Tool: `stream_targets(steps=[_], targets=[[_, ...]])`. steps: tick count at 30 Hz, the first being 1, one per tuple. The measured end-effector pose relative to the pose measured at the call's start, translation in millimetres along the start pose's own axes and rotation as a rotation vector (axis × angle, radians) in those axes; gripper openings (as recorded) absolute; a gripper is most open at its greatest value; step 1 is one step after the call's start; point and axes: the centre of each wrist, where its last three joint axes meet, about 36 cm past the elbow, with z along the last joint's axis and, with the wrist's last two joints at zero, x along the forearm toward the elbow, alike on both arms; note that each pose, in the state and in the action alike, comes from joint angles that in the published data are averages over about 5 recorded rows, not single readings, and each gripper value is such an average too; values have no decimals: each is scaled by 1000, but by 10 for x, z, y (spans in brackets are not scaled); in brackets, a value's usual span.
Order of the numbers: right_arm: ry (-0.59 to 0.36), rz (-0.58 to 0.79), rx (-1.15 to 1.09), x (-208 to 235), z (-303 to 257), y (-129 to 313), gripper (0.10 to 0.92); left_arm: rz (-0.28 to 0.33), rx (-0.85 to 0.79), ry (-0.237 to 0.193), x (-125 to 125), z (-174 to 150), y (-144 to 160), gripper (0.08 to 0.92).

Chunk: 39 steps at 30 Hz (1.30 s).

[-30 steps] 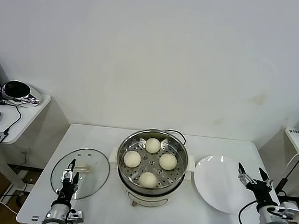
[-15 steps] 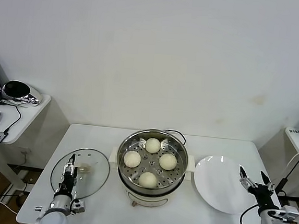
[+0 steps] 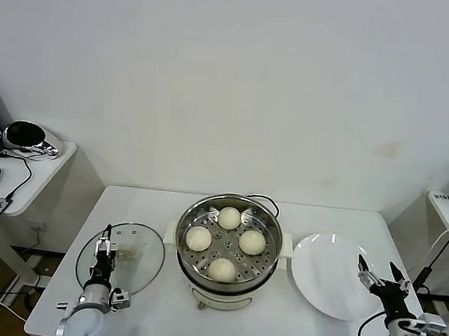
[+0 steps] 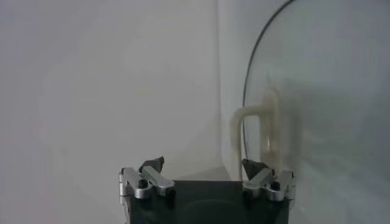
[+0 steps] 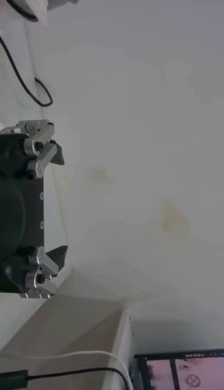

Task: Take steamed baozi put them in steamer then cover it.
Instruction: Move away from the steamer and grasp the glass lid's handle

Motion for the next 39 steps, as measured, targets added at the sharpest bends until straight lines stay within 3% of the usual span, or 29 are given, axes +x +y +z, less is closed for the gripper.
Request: stream_targets(steps=[13,33,39], targets=[[8,3,4,24,46,4,823,-8,44,44,-117,-39,-118,796],[2,4,3,41,67,15,823,-21,43,33,-87,-81,-192,230],[-6,-1,-1,28,53,41,823,-36,38,54,-48,-74,-131,147]])
